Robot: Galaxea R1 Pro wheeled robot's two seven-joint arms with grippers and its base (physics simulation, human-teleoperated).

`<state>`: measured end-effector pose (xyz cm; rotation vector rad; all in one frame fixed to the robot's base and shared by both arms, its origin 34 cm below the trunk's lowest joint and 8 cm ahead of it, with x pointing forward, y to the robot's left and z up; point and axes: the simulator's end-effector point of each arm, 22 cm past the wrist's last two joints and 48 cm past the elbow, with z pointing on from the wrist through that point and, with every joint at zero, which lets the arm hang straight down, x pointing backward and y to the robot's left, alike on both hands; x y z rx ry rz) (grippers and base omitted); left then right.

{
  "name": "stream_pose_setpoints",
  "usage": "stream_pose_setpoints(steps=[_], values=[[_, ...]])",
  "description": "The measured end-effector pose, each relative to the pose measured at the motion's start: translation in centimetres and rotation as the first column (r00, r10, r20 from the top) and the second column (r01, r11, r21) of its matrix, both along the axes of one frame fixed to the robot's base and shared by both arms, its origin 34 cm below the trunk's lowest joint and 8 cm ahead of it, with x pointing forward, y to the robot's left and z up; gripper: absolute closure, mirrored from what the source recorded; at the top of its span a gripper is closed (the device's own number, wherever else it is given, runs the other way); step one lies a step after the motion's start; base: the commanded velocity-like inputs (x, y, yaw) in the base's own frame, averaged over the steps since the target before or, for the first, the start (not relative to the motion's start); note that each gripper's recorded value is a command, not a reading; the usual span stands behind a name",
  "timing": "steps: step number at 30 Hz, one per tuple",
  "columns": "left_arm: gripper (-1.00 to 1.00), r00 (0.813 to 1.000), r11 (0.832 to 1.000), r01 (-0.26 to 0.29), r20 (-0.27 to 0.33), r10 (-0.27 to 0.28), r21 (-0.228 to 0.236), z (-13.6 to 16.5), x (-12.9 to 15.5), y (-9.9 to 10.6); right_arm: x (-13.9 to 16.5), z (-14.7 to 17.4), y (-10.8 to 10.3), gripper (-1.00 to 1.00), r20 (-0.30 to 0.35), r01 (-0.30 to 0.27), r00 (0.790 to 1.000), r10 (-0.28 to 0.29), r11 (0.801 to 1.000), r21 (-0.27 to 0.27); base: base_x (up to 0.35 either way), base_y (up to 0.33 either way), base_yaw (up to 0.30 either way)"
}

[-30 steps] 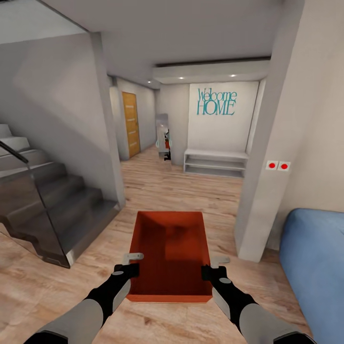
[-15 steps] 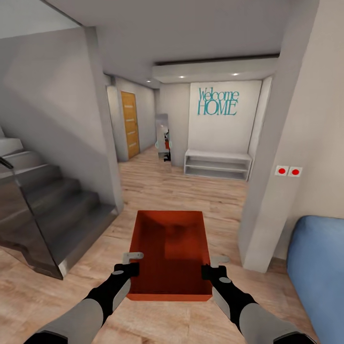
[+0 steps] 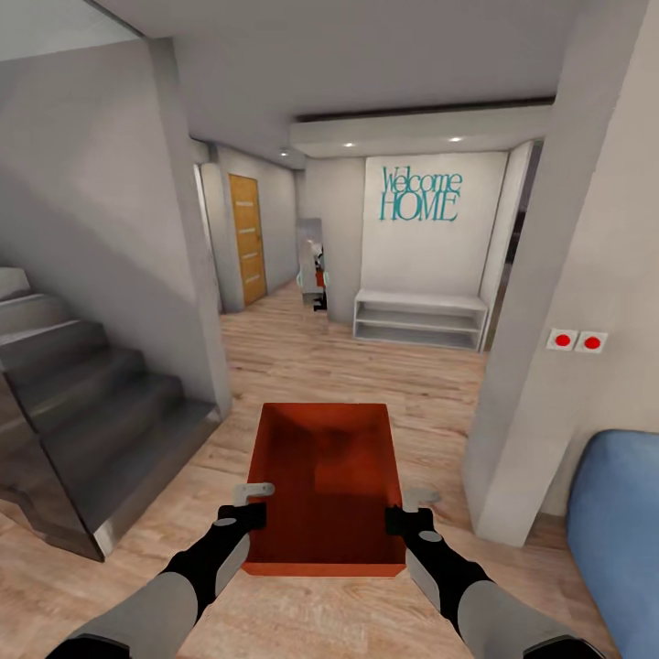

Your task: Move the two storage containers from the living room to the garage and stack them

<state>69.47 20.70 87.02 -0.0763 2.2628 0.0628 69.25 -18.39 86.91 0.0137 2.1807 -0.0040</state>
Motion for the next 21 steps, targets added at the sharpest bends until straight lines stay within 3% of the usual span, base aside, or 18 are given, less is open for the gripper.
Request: stream_pose_setpoints(steps=[21], values=[[1.0,1.0,1.0,0.008,0.001,-0.008,0.009,0.04,0.02,-0.06,-0.24,-0.29,-0.04,1.0,0.001,0.006,1.0,-0.006,1.0,0.008,0.321,0.0,0.0]])
